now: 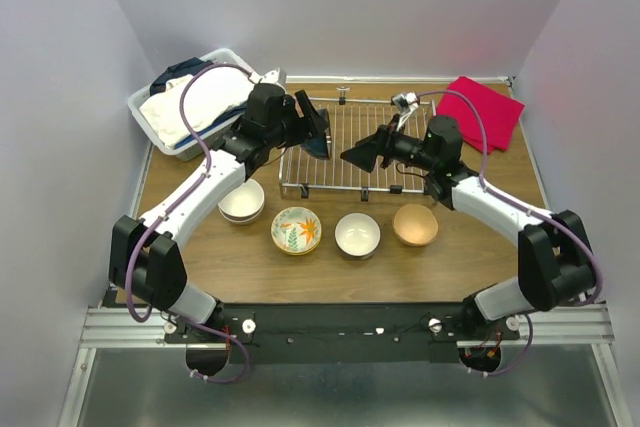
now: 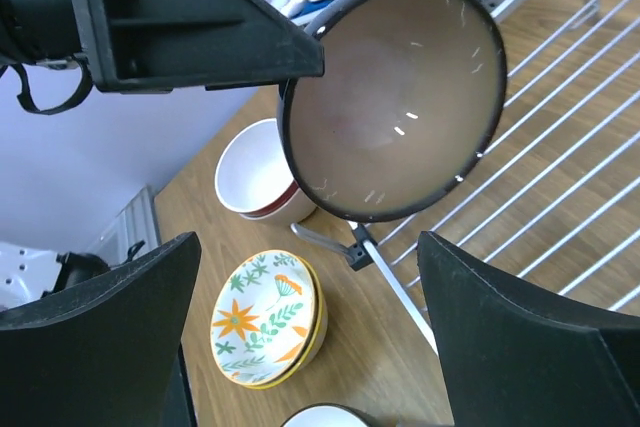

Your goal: Unload the bowls from the dish rack

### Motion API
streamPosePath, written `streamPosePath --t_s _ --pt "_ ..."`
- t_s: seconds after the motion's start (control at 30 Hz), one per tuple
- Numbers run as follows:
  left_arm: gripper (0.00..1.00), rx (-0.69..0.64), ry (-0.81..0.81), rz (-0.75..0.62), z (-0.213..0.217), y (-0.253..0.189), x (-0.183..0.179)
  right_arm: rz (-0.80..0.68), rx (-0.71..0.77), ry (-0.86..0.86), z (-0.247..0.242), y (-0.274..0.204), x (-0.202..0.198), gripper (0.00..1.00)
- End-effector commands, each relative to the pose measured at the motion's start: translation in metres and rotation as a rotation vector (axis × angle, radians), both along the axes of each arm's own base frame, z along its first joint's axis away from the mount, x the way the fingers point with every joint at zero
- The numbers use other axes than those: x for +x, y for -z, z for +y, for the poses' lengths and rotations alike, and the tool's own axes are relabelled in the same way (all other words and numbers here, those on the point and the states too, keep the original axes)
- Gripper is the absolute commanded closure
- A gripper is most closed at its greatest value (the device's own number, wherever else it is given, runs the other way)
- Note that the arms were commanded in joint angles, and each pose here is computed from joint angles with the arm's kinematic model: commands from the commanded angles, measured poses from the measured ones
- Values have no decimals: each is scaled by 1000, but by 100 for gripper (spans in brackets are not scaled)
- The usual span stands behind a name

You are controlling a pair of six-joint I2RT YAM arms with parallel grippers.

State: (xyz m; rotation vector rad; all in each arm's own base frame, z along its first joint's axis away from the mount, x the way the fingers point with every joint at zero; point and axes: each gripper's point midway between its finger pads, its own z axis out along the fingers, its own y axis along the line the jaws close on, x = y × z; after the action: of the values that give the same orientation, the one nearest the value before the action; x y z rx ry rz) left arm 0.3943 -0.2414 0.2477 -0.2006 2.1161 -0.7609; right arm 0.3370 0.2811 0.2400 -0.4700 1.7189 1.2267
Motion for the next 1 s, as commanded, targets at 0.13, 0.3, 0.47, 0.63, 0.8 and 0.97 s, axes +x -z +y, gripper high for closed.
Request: streamPosePath --t_s 0.13,0.3,0.47,0.63,0.8,0.97 --pt "76 -339 -30 -92 -17 -69 -5 -128 22 -195 31 -12 4 8" --pt "76 -373 -34 -73 -18 -66 -9 -129 22 -259 42 -8 4 12" --pt "76 -395 -25 -51 -21 -62 -12 -132 18 -307 55 -3 3 20" --pt "76 -391 -25 -34 -19 -54 -16 -143 10 -348 66 -5 2 41" --pt "74 -377 -15 -50 -14 -54 -26 -165 -10 -374 67 -8 -3 68" --pt "63 -343 -2 -92 -7 -57 -35 -177 -62 -379 61 -8 -11 99"
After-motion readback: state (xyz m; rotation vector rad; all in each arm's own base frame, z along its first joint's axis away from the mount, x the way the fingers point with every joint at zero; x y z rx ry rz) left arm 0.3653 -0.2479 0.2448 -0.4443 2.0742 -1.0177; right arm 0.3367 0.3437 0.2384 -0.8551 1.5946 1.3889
